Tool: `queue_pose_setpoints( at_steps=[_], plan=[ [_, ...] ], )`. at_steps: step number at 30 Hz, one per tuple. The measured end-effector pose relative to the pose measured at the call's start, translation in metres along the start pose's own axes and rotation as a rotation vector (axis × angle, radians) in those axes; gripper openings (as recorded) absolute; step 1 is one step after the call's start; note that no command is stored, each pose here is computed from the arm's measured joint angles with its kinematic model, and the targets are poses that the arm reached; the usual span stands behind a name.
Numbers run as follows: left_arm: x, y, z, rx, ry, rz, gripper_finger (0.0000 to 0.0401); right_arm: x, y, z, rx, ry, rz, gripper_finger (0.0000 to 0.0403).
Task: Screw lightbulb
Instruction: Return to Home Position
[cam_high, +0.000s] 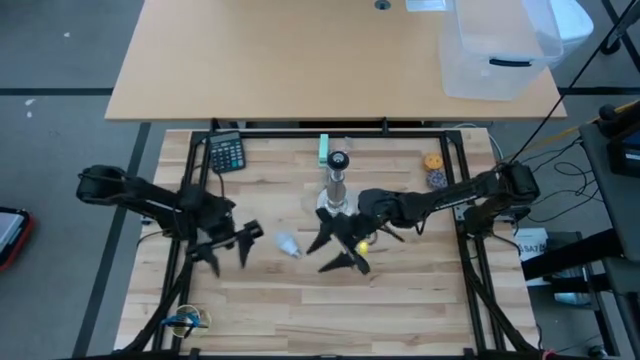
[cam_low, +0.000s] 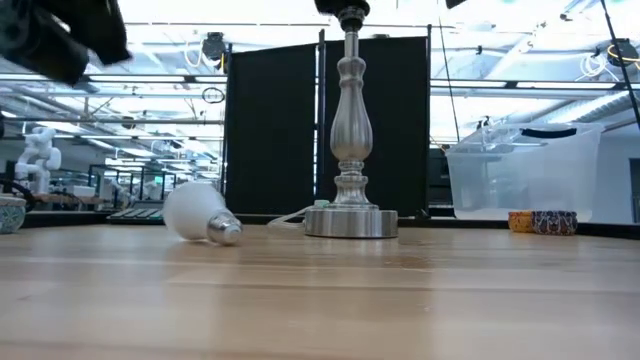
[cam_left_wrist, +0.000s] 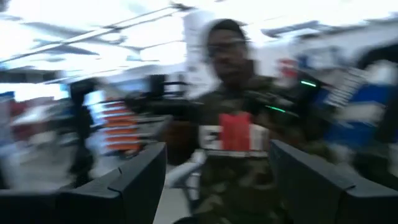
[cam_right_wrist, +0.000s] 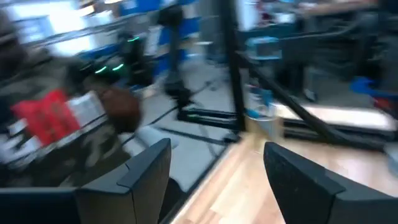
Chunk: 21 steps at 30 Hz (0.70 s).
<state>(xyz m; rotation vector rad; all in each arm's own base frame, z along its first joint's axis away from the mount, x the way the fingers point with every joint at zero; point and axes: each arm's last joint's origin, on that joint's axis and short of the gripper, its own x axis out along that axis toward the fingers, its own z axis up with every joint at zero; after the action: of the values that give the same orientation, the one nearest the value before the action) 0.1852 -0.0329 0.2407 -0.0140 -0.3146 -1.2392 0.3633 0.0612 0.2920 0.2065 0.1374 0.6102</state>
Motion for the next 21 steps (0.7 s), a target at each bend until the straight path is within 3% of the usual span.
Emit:
queue_pose_setpoints(
  at_steps=[3,12,21],
  plan=[
    [0.010,0.000,0.012,0.054,0.023,-0.142,0.0284,-0.001,0.006,0.003,-0.097,-0.003,0.096,0.0244],
    [0.033,-0.006,0.029,0.182,0.092,-0.504,0.0284,-0.002,0.008,0.001,-0.320,0.002,0.205,0.0244],
    [0.036,-0.006,0.030,0.151,0.103,-0.526,0.0284,-0.002,0.008,0.001,-0.370,-0.002,0.223,0.0244]
  ],
)
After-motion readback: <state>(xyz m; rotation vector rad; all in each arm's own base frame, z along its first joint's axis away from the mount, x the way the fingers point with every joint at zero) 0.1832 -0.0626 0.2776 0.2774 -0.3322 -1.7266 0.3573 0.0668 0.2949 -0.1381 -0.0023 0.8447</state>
